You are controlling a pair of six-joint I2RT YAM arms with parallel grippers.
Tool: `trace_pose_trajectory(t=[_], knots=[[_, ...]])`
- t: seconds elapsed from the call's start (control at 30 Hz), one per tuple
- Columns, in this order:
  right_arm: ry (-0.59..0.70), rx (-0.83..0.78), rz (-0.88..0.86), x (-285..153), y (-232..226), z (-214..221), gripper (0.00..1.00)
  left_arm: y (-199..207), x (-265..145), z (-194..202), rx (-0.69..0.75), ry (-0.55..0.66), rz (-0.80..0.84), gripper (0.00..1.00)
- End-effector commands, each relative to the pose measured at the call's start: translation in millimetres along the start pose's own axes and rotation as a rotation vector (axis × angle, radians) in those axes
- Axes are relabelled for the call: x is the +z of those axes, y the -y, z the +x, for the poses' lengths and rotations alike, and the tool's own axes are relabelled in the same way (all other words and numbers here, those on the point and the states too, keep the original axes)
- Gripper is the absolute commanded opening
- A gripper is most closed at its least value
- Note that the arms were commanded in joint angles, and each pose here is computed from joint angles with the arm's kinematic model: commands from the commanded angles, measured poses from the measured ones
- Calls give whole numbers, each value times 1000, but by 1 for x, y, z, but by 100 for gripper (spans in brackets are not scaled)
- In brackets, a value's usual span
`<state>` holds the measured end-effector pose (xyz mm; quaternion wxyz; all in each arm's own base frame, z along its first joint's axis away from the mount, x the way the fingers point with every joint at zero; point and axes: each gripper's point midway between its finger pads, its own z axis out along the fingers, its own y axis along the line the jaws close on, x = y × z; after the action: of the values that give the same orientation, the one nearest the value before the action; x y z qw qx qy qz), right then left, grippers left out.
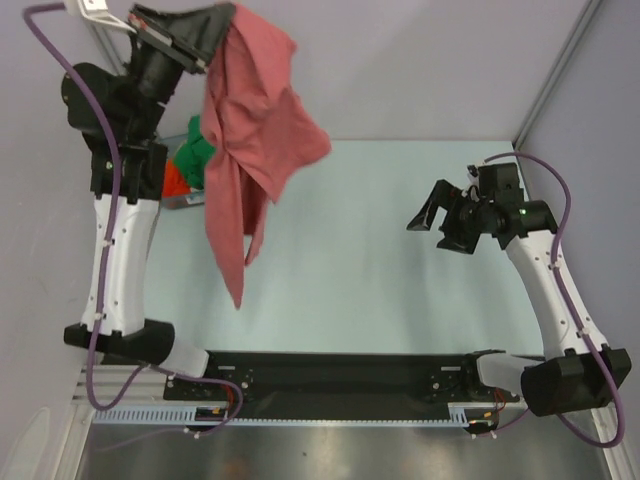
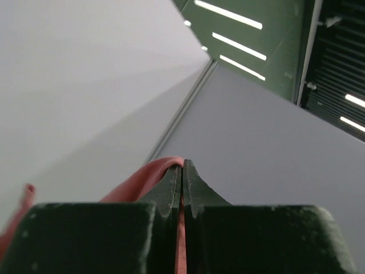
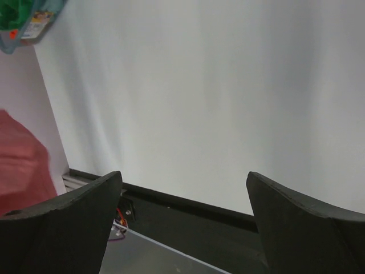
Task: Fold and stack the t-shirts
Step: Move the tshirt to the center of the board
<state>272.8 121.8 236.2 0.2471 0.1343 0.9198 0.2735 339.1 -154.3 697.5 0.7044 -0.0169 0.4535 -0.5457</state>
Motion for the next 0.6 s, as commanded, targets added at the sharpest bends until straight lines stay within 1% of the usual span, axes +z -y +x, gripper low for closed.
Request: trace_pose_trajectory(t=[0.0,0.03,0.17,0.2,0.27,0.3,0.33,0.37,0.4,0.43,0.47,0.5,0.53,0.57], knots=[[84,11,-61,-28,-17,-7,100,-30,-22,52,-13,-131,-93,0],[80,1,-86,-32,-21,-5,100,-48,-28,70,-19,-168,-135,0],[57,-30,-176,-43,-34,9,100,-53,-39,101,-57,-228,-153,0],[31,-29,-220,-45,-38,17,100,-58,-41,112,-69,-248,-163,0],[-6,-7,-267,-43,-42,23,100,-56,-42,132,-90,-286,-158,0],[-30,4,-285,-41,-43,27,100,-66,-44,149,-114,-325,-182,1],[-50,16,-284,-35,-40,31,100,-64,-46,165,-140,-365,-188,8],[-55,10,-284,-33,-40,31,100,-70,-52,179,-151,-404,-214,21],[-54,-2,-263,-28,-37,30,100,-81,-68,199,-161,-463,-266,51],[-49,-24,-248,-26,-38,27,100,-92,-79,209,-107,-481,-323,68],[-53,-67,-229,-22,-38,27,100,-101,-94,213,-65,-498,-378,89],[-61,-98,-188,-14,-37,29,100,-120,-115,228,-32,-548,-449,100],[-85,-112,-171,-4,-38,31,100,-132,-145,234,31,-626,-526,100],[-88,-128,-169,2,-43,31,100,-145,-160,235,83,-655,-593,100]])
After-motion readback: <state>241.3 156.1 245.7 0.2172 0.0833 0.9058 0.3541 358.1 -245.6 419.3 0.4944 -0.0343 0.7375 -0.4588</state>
